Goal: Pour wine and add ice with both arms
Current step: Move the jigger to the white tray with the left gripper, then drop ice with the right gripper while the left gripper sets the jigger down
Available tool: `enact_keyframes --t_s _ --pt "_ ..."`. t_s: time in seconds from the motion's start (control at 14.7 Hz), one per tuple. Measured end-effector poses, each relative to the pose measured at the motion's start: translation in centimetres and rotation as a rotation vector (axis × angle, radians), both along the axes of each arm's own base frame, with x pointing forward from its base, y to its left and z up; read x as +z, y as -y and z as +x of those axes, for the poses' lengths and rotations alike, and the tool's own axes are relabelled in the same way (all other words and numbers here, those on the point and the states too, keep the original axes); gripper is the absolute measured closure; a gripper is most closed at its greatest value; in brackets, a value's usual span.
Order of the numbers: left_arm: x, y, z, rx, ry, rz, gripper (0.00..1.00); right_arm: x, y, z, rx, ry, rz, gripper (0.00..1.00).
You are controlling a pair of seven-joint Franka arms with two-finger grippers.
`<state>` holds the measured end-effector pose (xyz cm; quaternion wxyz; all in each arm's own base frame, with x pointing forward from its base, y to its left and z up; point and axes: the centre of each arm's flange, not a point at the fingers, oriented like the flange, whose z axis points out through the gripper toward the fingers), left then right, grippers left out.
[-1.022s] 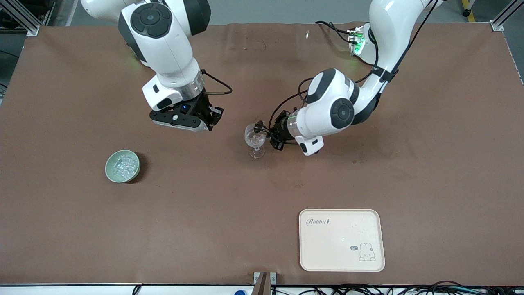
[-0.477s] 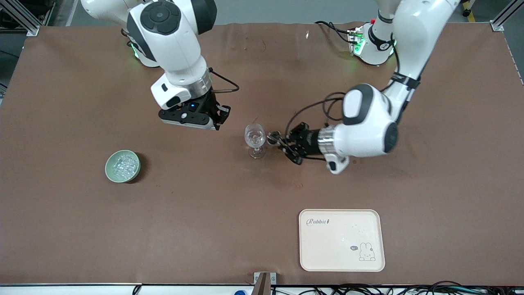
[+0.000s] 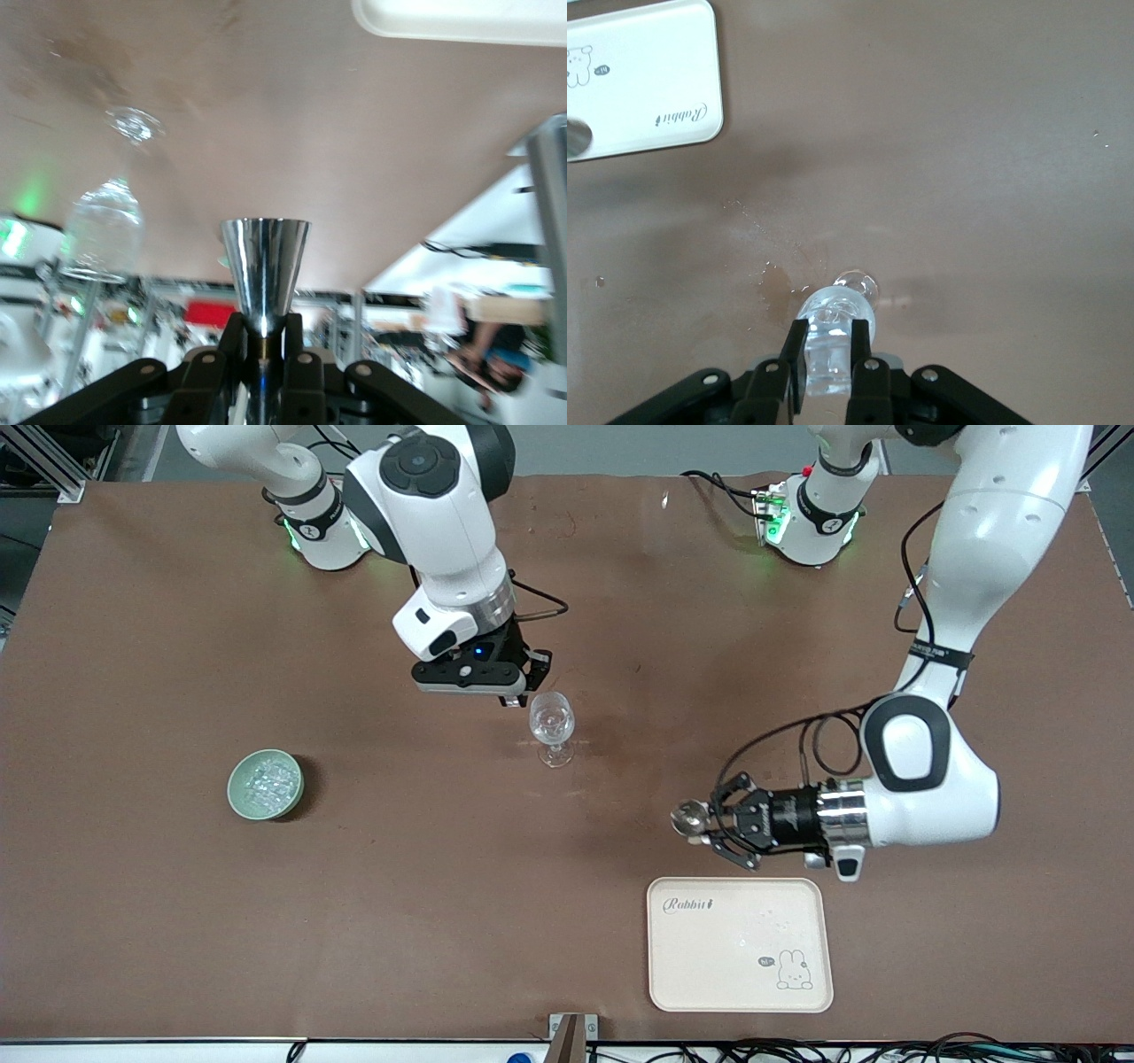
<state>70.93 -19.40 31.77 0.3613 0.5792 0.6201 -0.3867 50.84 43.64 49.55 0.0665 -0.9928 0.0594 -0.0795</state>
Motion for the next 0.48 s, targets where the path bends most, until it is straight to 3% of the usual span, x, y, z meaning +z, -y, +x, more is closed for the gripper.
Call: enact_keyframes --t_s 0.48 --pt "-9.5 -11.8 2.7 0.219 0.03 -0.182 0.79 -5.0 -1.9 -0.5 0.025 -0.057 -0.053 0.77"
